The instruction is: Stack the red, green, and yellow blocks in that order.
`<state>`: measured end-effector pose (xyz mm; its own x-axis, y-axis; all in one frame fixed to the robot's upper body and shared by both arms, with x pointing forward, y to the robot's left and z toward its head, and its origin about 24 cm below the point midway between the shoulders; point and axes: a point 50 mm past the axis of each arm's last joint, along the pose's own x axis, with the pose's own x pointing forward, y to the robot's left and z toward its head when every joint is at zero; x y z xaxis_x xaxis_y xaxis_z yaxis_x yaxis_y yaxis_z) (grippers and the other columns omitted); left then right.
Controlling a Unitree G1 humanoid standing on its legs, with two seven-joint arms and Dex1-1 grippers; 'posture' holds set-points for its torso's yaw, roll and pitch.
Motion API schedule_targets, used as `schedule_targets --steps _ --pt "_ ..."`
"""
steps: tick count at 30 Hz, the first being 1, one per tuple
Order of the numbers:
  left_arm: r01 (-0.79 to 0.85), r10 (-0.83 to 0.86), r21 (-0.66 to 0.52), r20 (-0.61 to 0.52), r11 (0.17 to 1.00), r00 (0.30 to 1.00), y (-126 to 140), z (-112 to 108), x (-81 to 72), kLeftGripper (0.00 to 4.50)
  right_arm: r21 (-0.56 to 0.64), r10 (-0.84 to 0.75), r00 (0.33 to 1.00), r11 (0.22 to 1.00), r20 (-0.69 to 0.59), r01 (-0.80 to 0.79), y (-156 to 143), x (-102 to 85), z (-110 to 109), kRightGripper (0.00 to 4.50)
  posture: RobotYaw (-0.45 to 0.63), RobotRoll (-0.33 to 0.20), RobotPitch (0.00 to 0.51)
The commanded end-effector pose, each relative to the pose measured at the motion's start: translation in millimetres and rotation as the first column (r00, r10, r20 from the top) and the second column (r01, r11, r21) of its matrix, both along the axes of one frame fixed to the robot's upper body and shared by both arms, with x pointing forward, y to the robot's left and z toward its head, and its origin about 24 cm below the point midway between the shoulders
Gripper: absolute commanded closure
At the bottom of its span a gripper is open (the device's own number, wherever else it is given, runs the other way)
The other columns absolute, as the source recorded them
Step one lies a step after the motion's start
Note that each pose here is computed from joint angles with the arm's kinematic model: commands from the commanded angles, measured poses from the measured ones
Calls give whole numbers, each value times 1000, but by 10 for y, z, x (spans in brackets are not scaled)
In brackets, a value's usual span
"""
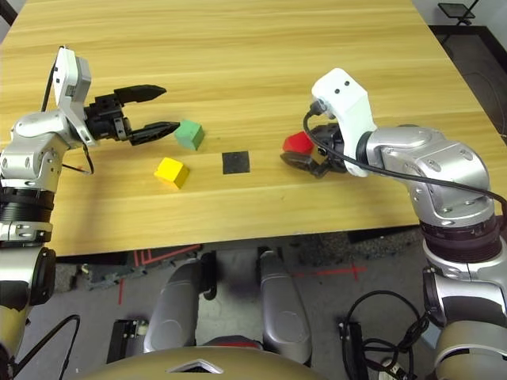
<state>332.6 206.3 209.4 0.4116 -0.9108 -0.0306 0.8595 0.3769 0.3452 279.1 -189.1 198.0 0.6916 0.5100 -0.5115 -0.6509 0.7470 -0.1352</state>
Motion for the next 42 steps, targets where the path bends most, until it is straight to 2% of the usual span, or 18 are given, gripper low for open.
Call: schedule_targets --steps 1,14,17,22,23,26,29,31,36,42 --pt "37 -37 48 8 998 999 -36 -28 -28 60 -15 -16 1000 1000 14 16 -51 3 -47 0 153 -29 252" --pt "43 -44 37 9 998 999 -81 -20 -38 60 -5 -2 1000 1000 24 2 -33 134 -288 0 178 -14 261" --pt "43 -43 34 7 998 999 -90 -20 -45 0 17 15 1000 1000 10 -15 10 132 -295 609 181 -13 263" --pt "40 -40 27 6 999 999 -104 -18 -46 0 29 29 1000 999 10 -29 51 137 -280 2368 182 -15 265" --pt "39 -40 25 7 999 999 -109 -16 -45 0 27 28 999 999 14 -29 49 142 -277 2470 183 -15 265" --pt "40 -40 20 7 999 999 -124 -16 -42 0 10 45 998 999 38 -46 62 157 -251 2464 182 -16 264" --pt "43 -43 17 5 999 999 -141 -28 -39 0 27 142 988 989 56 -144 129 158 -171 2464 177 -16 262" --pt "44 -44 15 4 999 999 -151 -33 -35 0 36 253 964 966 78 -257 197 143 -44 2464 174 -16 261" --pt "49 -49 7 4 999 999 -185 -40 -21 0 14 397 911 916 110 -401 263 171 162 2464 176 -21 259" --pt "50 -50 -1 3 999 999 -200 -52 -23 0 -31 577 813 816 74 -577 314 158 245 2464 187 -25 260"
